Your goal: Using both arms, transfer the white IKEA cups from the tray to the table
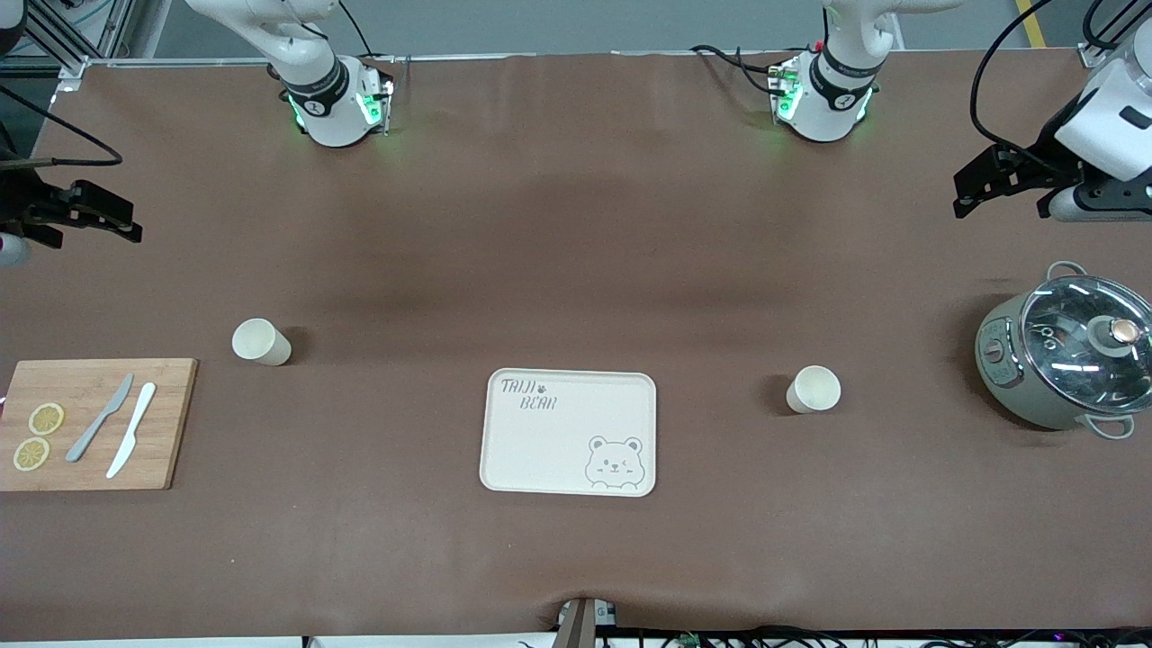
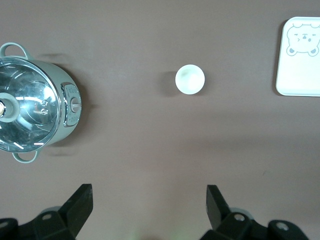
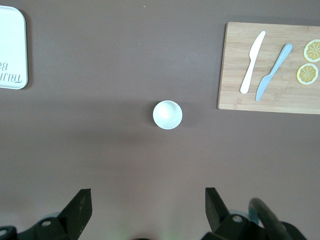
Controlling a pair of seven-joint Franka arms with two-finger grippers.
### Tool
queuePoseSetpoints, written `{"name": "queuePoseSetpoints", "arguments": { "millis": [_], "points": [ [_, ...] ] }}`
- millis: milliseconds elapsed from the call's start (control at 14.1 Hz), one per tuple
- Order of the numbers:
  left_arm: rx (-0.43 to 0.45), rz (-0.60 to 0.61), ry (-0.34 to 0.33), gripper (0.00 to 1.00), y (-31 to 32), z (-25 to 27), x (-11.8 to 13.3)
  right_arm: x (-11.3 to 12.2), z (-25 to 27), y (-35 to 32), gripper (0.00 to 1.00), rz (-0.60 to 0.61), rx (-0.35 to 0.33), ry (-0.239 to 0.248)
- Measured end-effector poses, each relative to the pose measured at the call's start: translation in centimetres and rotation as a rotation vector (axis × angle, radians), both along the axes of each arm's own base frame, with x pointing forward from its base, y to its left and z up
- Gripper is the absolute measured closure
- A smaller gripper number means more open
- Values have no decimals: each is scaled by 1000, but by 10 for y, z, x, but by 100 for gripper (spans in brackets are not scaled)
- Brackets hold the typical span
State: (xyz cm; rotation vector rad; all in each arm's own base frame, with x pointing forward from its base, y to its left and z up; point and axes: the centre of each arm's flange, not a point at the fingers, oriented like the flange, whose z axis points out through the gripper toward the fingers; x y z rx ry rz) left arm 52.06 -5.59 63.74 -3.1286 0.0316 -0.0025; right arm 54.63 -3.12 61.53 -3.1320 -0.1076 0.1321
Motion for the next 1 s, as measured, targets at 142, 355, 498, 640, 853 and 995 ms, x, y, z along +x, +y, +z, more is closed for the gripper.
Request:
{"name": "queuePoseSetpoints", "arguments": {
  "millis": [142,355,498,640,853,995],
  "points": [
    [0,0,-1,0,0,0,1,0,1,0,0,0,0,-3],
    [-2,3,-13,0,1,6,2,0,3,2,0,4,0,-8],
    [-3,3,-18,0,2,8,3,0,3,3,0,5,0,-8],
    [-2,3,-13,0,1,6,4,0,3,3,0,5,0,-7],
    [-2,3,-11,0,1,5,5,-1,3,0,0,1,0,-5],
    [-3,3,-13,0,1,6,5,-1,3,-1,0,-3,0,0]
  ]
}}
